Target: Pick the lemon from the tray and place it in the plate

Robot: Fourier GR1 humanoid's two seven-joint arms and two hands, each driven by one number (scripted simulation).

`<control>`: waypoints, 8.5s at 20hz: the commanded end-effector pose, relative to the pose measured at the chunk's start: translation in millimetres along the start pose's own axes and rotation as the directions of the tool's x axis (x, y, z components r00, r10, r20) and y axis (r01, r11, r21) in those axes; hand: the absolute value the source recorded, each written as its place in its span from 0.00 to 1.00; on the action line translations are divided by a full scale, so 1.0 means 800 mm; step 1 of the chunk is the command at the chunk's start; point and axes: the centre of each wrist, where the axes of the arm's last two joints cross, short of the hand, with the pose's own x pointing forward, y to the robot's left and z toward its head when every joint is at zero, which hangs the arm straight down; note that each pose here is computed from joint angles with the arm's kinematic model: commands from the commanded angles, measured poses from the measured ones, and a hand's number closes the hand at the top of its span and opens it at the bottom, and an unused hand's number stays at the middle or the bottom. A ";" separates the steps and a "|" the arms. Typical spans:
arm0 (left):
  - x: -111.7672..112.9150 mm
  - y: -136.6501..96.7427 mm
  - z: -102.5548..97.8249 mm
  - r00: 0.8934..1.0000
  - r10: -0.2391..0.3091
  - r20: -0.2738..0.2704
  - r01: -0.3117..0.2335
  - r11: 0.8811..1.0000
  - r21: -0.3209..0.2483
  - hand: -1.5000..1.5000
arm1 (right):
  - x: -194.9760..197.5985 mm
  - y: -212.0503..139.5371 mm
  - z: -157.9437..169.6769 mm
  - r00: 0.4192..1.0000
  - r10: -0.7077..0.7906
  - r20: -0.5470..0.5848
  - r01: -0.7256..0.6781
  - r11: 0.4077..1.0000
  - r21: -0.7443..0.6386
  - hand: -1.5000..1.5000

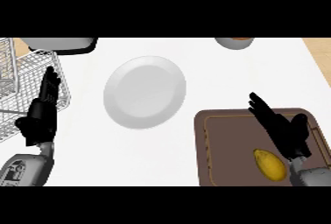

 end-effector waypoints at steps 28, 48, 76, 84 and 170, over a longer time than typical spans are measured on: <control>0.074 0.035 -0.032 0.996 0.087 0.010 -0.081 0.959 -0.273 0.50 | 0.057 0.025 0.130 0.624 0.456 0.635 -0.611 0.791 0.033 0.00; 0.091 0.037 -0.022 0.995 0.098 0.019 -0.088 0.951 -0.296 0.50 | 0.101 0.026 0.115 0.314 0.923 0.223 -0.927 0.248 0.280 0.00; 0.067 0.027 -0.027 0.993 0.113 0.014 -0.105 0.955 -0.278 0.50 | -0.007 0.005 0.036 0.166 0.984 0.068 -0.915 0.128 0.382 0.00; 0.082 0.013 -0.032 0.994 0.108 0.014 -0.099 0.949 -0.300 0.50 | -0.013 0.028 0.010 0.194 0.964 0.185 -0.976 0.171 0.133 1.00; 0.099 -0.008 -0.060 0.991 0.127 0.052 -0.100 0.929 -0.357 0.50 | 0.187 0.178 -0.245 0.842 0.011 0.540 -0.277 0.868 0.413 0.00</control>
